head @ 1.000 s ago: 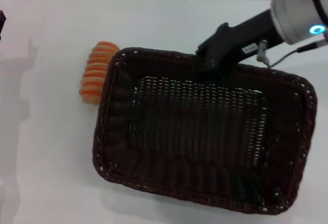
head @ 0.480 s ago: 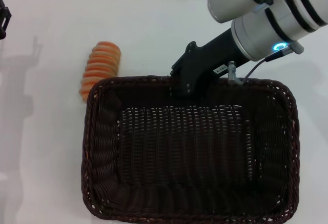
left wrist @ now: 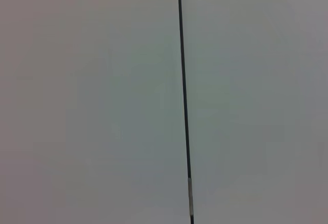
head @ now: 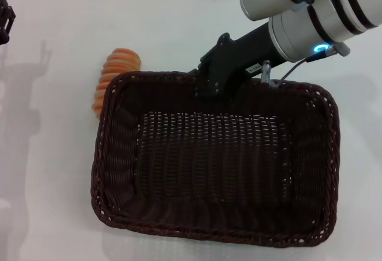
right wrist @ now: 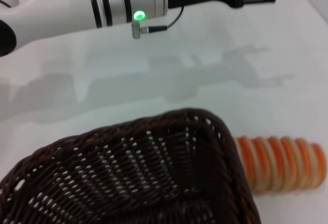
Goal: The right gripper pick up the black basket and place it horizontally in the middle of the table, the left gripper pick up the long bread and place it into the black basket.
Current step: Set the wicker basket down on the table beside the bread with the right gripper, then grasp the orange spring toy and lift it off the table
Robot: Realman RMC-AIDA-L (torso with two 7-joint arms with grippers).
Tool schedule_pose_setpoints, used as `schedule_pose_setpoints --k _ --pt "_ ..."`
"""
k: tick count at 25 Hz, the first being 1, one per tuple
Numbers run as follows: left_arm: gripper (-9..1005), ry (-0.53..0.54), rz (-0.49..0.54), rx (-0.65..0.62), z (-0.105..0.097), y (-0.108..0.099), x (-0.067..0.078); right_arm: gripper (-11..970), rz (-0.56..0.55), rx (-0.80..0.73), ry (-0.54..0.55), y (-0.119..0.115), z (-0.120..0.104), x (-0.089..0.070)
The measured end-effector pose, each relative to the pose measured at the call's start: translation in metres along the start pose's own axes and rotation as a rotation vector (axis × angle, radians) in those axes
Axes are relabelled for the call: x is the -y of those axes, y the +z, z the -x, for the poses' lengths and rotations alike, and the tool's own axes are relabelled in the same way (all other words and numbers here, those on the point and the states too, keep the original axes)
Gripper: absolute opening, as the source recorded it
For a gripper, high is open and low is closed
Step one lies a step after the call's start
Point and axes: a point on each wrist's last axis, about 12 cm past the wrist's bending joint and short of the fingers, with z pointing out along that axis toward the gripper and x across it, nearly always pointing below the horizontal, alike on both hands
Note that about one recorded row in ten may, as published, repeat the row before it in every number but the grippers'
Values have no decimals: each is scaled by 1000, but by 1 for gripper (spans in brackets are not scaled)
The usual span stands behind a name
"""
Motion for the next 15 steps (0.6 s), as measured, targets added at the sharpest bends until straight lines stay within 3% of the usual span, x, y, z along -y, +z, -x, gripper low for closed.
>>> schedule_pose_setpoints --k 5,10,15 --pt "848 0 -2 2 1 1 1 244 -34 26 -37 3 4 0" --pt "848 0 -1 1 0 1 1 461 -70 44 -79 4 9 0" --pt "848 0 3 -1 0 0 -1 598 -166 123 -91 -1 16 2"
